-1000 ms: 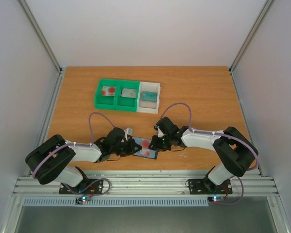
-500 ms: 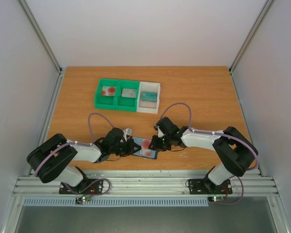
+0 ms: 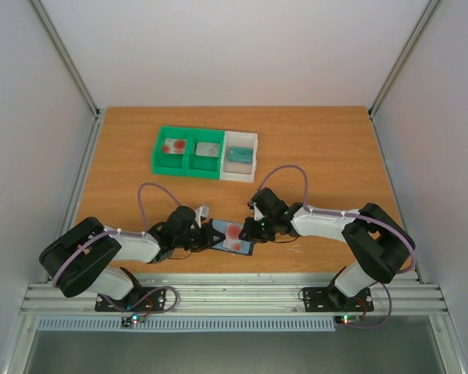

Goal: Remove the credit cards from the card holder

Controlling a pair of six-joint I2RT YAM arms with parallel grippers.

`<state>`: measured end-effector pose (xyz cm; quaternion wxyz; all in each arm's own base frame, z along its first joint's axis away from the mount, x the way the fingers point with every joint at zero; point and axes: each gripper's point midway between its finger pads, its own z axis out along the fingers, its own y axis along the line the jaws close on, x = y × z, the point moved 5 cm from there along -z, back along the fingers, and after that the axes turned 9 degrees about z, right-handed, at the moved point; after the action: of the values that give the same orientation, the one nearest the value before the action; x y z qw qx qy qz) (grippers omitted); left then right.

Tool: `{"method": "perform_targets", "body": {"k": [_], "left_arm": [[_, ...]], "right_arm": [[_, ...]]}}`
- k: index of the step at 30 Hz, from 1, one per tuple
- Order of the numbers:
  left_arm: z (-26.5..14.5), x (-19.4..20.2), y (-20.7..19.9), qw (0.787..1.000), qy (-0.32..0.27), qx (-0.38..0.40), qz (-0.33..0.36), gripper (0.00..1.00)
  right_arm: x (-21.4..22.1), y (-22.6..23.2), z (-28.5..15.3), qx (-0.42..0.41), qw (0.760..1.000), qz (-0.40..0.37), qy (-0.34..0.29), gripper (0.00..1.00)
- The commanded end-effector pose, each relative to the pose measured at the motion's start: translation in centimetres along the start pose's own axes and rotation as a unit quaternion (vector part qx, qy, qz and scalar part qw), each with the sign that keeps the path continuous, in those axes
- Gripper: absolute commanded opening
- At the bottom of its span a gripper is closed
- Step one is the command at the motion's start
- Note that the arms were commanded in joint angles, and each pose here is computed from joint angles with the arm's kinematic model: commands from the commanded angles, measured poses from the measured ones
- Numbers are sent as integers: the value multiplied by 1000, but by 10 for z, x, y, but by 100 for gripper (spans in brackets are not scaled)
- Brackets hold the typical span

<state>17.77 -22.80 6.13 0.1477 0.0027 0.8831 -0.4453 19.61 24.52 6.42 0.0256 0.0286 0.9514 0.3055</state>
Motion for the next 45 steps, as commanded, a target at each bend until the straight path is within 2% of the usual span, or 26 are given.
{"method": "perform_targets", "body": {"k": [1, 17, 22, 33, 39, 45], "left_arm": [[-6, -5, -5, 1000, -18, 9, 14, 0], [-26, -8, -11, 999, -33, -13, 25, 0], [-35, -9, -9, 998, -41, -41, 35, 0], [-73, -16, -24, 991, -78, -82, 76, 0], [-93, -14, -48, 988, -76, -49, 122, 0], [-102, -7, -75, 982, -51, 21, 179, 0]], "right_arm": [[10, -38, 10, 81, 997, 12, 4, 20], [9, -32, 9, 70, 998, -1, 6, 20], [6, -20, -3, 45, 998, -40, -7, 23], [1, 28, -66, -43, 984, -157, -70, 34], [6, 53, -112, -77, 964, -231, -110, 39], [17, 77, -152, -105, 946, -287, -109, 43]]}}
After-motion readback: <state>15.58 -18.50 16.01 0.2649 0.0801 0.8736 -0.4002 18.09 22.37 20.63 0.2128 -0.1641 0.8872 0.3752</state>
